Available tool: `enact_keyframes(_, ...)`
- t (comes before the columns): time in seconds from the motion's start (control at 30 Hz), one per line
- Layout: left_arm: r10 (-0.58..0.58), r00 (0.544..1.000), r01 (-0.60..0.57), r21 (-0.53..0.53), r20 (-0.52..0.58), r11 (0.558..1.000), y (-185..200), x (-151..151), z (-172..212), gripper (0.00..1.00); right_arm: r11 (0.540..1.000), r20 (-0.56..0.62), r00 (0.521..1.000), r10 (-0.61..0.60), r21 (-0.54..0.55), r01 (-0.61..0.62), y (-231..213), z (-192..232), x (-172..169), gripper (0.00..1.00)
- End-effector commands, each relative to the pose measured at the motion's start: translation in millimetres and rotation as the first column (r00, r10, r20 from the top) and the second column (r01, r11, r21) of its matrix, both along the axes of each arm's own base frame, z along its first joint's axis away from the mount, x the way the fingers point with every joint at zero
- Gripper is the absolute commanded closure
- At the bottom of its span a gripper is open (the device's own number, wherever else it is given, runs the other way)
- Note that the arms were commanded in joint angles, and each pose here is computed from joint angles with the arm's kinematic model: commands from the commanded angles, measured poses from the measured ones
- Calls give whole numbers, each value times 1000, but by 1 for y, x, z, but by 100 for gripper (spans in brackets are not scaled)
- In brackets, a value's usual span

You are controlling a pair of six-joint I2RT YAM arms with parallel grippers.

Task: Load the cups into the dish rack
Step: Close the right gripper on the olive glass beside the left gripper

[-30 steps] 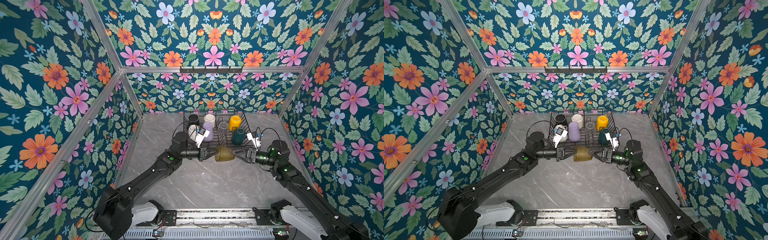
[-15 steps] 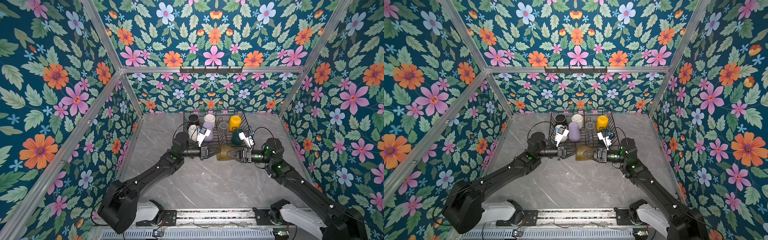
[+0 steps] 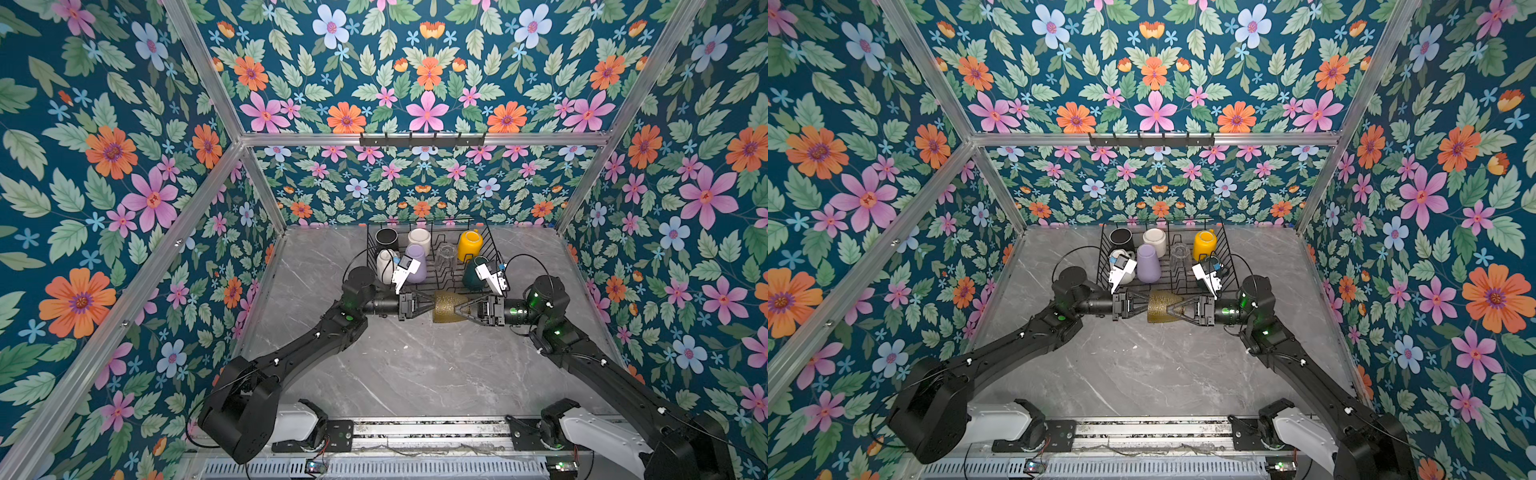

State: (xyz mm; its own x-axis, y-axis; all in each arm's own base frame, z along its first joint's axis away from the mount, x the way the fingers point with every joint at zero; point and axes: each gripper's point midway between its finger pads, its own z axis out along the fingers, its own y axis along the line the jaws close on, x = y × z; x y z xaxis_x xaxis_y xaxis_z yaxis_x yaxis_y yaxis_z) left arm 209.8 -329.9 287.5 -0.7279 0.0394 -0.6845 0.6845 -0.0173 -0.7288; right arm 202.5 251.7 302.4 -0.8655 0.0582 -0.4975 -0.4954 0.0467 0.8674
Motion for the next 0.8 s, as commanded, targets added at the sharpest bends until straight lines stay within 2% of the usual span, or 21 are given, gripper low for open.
enact_keyframes(0.0,-69,996,72,-54,60,996,0,-13,17,100,999,1,999,-33,-1,33,0,-1,6,52)
enact_keyframes(0.27,-83,995,86,-52,57,995,0,-15,16,100,999,-13,999,-33,-10,33,1,-4,7,73)
enact_keyframes(0.43,-85,995,88,-51,56,995,0,-15,16,100,999,-24,999,-41,-21,41,1,-6,9,100)
enact_keyframes(0.67,-81,996,83,-44,43,996,-1,-13,14,100,998,-16,998,-61,-30,60,-1,-5,9,100)
enact_keyframes(0.77,-78,996,79,-41,38,996,-1,-12,13,93,997,-11,997,-70,-38,70,-2,-4,10,100)
